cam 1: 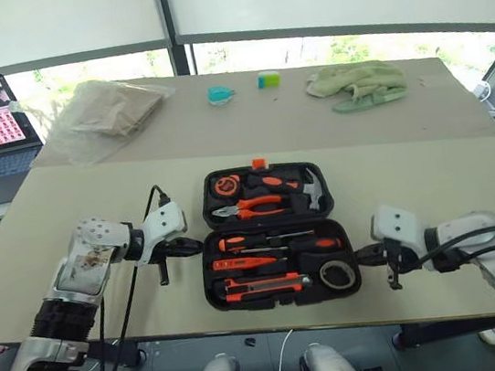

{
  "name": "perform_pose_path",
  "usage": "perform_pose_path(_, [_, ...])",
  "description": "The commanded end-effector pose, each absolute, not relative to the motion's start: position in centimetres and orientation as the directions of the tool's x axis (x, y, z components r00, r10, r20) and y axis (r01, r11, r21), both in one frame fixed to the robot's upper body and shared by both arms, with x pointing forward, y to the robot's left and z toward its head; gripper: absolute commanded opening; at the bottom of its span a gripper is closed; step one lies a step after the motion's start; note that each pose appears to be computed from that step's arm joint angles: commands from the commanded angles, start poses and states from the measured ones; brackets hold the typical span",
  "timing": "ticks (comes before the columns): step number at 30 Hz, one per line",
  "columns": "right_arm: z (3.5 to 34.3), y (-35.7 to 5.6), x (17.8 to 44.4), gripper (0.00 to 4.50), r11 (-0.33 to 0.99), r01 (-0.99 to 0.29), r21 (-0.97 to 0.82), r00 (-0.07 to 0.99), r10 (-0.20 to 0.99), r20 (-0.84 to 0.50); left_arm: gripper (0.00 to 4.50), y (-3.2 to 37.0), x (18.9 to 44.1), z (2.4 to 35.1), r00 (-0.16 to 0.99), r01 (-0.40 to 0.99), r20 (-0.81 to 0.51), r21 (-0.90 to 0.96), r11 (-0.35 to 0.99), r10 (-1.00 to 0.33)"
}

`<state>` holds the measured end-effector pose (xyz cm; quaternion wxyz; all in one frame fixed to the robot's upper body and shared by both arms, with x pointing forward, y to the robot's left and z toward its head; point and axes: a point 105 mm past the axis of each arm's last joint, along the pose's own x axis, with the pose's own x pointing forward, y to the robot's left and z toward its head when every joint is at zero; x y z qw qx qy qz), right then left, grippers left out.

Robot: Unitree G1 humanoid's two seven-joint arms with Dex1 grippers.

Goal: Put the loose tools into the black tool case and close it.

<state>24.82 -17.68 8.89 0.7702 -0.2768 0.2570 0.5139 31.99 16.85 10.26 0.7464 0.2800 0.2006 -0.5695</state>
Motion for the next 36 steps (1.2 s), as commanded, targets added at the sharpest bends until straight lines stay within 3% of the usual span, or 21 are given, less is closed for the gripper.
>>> perform_pose_path(1, [9.7, -15.1, 22.8, 0.0, 0.217, -0.966, -0.137, 0.254, 0.72, -0.646, 0.08, 16.8, 31.9, 10.6, 0.244, 0.964, -0.634, 0.237, 0.116, -0.734])
perform_pose_path(4, [9.5, -15.8, 23.3, 0.0, 0.274, -0.949, -0.158, 0.308, 0.693, -0.652, 0.08, 18.0, 32.5, 10.6, 0.284, 0.956, -0.64, 0.248, 0.157, -0.715])
perform_pose_path(7, [9.8, -18.0, 25.0, 0.0, 0.404, -0.893, -0.198, 0.428, 0.626, -0.652, 0.08, 19.5, 33.2, 10.6, 0.327, 0.945, -0.652, 0.215, 0.246, -0.684])
perform_pose_path(9, [10.5, -19.5, 25.8, 0.0, 0.485, -0.851, -0.2, 0.488, 0.59, -0.643, 0.59, 20.7, 33.7, 10.7, 0.355, 0.927, -0.658, 0.154, 0.342, -0.664])
perform_pose_path(13, [12.6, -21.7, 26.5, 1.15, 0.609, -0.786, -0.106, 0.536, 0.586, -0.607, 1.92, 21.7, 35.1, 12.0, 0.377, 0.841, -0.618, -0.082, 0.534, -0.69])
perform_pose_path(19, [14.8, -21.6, 29.2, 3.24, 0.722, -0.673, 0.162, 0.569, 0.645, -0.51, 4.09, 18.5, 37.8, 14.6, 0.385, 0.713, -0.521, -0.356, 0.604, -0.762])
perform_pose_path(20, [14.8, -21.5, 29.7, 3.5, 0.731, -0.652, 0.199, 0.573, 0.648, -0.502, 4.1, 17.8, 38.1, 14.9, 0.384, 0.706, -0.509, -0.375, 0.601, -0.77])
perform_pose_path(27, [13.7, -20.6, 32.7, 3.5, 0.774, -0.543, 0.324, 0.597, 0.628, -0.499, 4.1, 15.1, 39.3, 14.4, 0.374, 0.657, -0.504, -0.448, 0.606, -0.779])
perform_pose_path(34, [13.1, -19.3, 33.7, 3.5, 0.762, -0.53, 0.373, 0.586, 0.647, -0.488, 4.1, 14.4, 39.4, 12.8, 0.357, 0.662, -0.535, -0.434, 0.611, -0.766])
perform_pose_path(35, [12.9, -19.2, 33.6, 3.54, 0.761, -0.533, 0.371, 0.582, 0.648, -0.492, 3.58, 14.5, 39.4, 12.6, 0.36, 0.66, -0.542, -0.427, 0.618, -0.759])
perform_pose_path(36, [12.8, -18.9, 33.5, 3.28, 0.756, -0.534, 0.378, 0.573, 0.652, -0.497, 3.37, 14.7, 39.4, 12.3, 0.361, 0.661, -0.553, -0.417, 0.624, -0.751])
